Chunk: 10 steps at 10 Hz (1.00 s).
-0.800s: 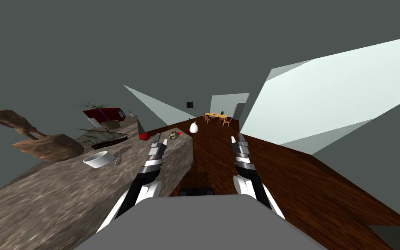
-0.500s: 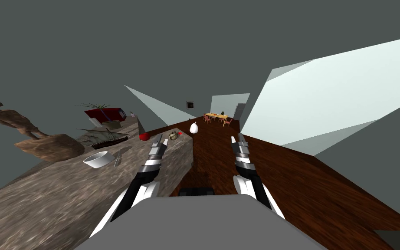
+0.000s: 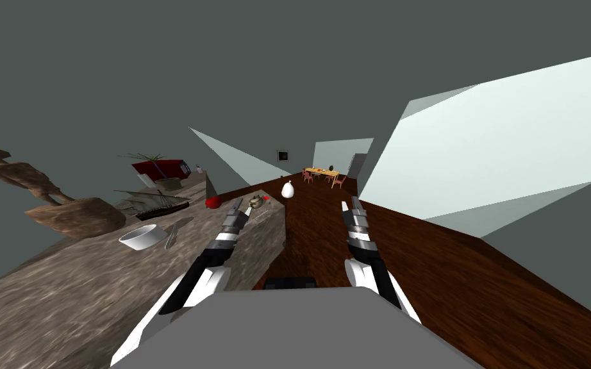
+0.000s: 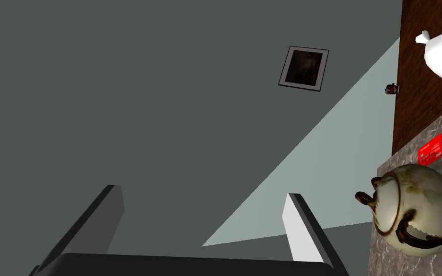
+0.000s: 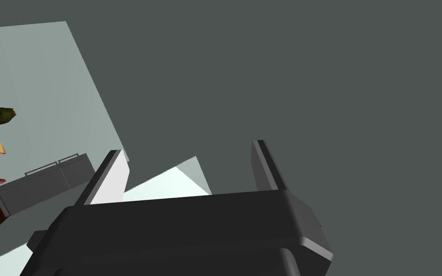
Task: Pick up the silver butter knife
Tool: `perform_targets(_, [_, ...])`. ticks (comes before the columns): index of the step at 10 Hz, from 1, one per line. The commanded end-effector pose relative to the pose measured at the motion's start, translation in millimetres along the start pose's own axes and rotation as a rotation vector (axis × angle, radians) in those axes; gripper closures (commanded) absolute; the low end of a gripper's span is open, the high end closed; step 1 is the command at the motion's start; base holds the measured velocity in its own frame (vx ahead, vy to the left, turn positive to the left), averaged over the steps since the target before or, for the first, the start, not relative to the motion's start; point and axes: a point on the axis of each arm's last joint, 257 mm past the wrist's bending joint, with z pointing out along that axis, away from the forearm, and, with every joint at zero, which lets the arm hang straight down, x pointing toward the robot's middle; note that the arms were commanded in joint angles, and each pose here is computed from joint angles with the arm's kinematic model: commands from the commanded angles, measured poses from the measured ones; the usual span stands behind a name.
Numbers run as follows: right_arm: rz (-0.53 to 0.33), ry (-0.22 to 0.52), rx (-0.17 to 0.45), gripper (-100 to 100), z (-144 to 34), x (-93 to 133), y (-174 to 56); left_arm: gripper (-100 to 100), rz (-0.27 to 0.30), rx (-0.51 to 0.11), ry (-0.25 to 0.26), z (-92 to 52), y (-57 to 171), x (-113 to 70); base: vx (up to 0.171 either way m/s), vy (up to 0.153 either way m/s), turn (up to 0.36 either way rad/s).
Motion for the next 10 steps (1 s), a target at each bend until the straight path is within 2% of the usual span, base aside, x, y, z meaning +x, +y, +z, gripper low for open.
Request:
perform_targets(1, [0.0, 0.0, 0.0, 0, 0.0, 0.0, 0.0, -100, -0.036, -0.029, 0.009, 0.1, 6.6, -0.8, 0.079, -0.031, 0.014])
perform_targets(3, [0.0, 0.0, 0.0, 0, 0.0, 0.0, 0.0, -100, -0.117, -0.096, 0.037, 4.0, 20.9, -2.7, 0.075, -0.034, 0.063])
perform_targets(4, [0.0, 0.0, 0.0, 0, 0.0, 0.0, 0.0, -100, -0.129, -0.105, 0.036, 3.8, 23.2, -2.9, 0.065, -0.029, 0.03])
perform_targets(5, [0.0, 0.0, 0.0, 0, 0.0, 0.0, 0.0, -100, -0.172, -0.147, 0.048, 5.4, 31.8, -4.0, 0.073, -0.026, 0.051])
perform_targets(6, [0.0, 0.0, 0.0, 0, 0.0, 0.0, 0.0, -100, -0.178, -0.147, 0.048, 5.4, 31.8, -4.0, 0.059, -0.017, 0.027])
perform_targets(7, [0.0, 0.0, 0.0, 0, 0.0, 0.0, 0.0, -100, -0.225, -0.193, 0.058, 6.6, 40.6, -5.1, 0.075, -0.026, 0.059])
perform_targets(9, [0.0, 0.0, 0.0, 0, 0.0, 0.0, 0.0, -100, -0.278, -0.241, 0.065, 7.3, 49.7, -6.2, 0.097, -0.043, 0.06])
perform_targets(10, [0.0, 0.0, 0.0, 0, 0.0, 0.0, 0.0, -100, -0.315, -0.285, 0.072, 7.9, 57.2, -7.3, 0.068, -0.03, 0.045])
